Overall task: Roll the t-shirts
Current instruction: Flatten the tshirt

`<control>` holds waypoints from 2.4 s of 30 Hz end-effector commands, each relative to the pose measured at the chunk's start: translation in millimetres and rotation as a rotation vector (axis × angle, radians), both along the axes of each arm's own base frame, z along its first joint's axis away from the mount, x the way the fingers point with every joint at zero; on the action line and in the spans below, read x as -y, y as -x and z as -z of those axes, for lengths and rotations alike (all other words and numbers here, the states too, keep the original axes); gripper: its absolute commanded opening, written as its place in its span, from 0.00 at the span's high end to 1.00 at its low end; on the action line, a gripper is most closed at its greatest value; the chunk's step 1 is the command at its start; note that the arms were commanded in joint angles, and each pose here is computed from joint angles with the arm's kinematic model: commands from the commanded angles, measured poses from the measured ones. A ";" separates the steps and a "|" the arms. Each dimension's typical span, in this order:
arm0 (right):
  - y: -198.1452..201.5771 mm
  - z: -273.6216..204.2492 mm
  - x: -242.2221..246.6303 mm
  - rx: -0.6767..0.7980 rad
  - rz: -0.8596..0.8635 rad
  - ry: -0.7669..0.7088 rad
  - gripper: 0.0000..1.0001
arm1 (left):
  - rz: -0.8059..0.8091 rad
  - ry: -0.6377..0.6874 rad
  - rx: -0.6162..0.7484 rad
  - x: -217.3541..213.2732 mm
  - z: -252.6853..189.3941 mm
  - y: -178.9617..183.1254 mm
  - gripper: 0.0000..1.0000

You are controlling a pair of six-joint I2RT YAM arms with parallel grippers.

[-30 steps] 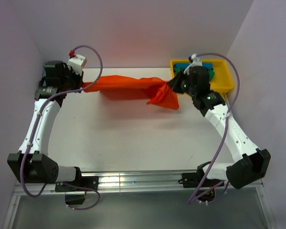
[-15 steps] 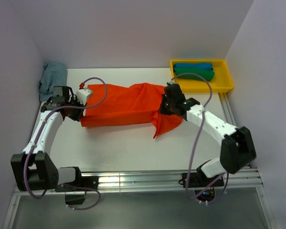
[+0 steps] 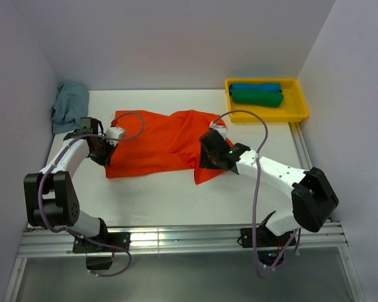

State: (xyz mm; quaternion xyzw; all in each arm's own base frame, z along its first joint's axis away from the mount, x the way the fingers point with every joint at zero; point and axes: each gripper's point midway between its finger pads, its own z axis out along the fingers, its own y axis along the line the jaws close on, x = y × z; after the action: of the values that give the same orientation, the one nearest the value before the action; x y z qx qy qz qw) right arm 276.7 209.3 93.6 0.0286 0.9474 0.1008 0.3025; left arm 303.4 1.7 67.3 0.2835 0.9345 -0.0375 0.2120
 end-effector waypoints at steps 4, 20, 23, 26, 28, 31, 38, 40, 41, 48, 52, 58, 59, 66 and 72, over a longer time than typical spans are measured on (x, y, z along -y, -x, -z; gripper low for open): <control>35.5 34.1 -36.0 -0.025 -0.020 0.068 0.49 | 0.018 -0.011 0.030 -2.1 -2.0 -6.3 1.00; 42.1 69.6 -30.0 -0.020 0.026 0.218 0.80 | 0.024 -0.013 0.042 -1.6 -7.1 1.2 1.00; 40.8 57.0 -23.1 0.014 0.044 0.214 0.92 | 0.027 -0.018 0.049 -2.1 -9.9 3.7 1.00; 44.6 39.9 -12.6 0.038 0.061 0.200 0.97 | 0.028 -0.021 0.066 -2.3 -16.6 6.2 1.00; 51.7 31.8 1.3 0.037 0.089 0.210 0.98 | 0.028 -0.025 0.083 -2.9 -22.3 7.4 1.00; 59.5 7.5 13.8 0.070 0.128 0.145 0.99 | 0.024 -0.031 0.097 -3.7 -27.3 11.6 1.00; 91.3 -27.8 59.3 0.099 0.240 0.029 1.00 | 0.039 -0.047 0.081 -4.7 -18.6 35.9 1.00; 98.5 -34.7 70.3 0.116 0.283 -0.027 1.00 | 0.038 -0.064 0.090 -7.3 -18.0 41.5 1.00; 104.2 -38.9 79.1 0.121 0.299 -0.048 1.00 | 0.043 -0.072 0.078 -8.3 -12.9 47.8 1.00; 125.3 -54.1 116.9 0.160 0.426 -0.187 1.00 | 0.049 -0.133 0.058 -17.6 -2.1 74.4 1.00; 130.1 -54.1 122.7 0.160 0.445 -0.224 1.00 | 0.046 -0.128 0.057 -16.7 -1.0 79.3 1.00; 100.4 -99.1 112.5 0.295 0.414 -0.189 1.00 | -0.005 -0.068 0.203 -8.6 -41.7 40.0 1.00; 86.6 -102.7 112.4 0.301 0.429 -0.116 1.00 | -0.030 -0.035 0.257 -4.8 -61.8 22.4 1.00; -58.6 -206.7 97.4 0.455 0.332 -0.087 1.00 | -0.126 0.095 0.487 4.7 -135.8 -91.4 1.00; -174.3 -304.8 83.3 0.668 0.228 -0.150 1.00 | -0.267 0.145 0.761 -7.0 -213.5 -216.0 1.00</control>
State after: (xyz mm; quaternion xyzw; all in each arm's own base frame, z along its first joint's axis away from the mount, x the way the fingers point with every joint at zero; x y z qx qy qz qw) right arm 406.8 123.8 318.0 0.1893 0.8302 0.1043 0.5138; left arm 462.9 4.5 220.3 0.1925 0.8635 0.0143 0.4660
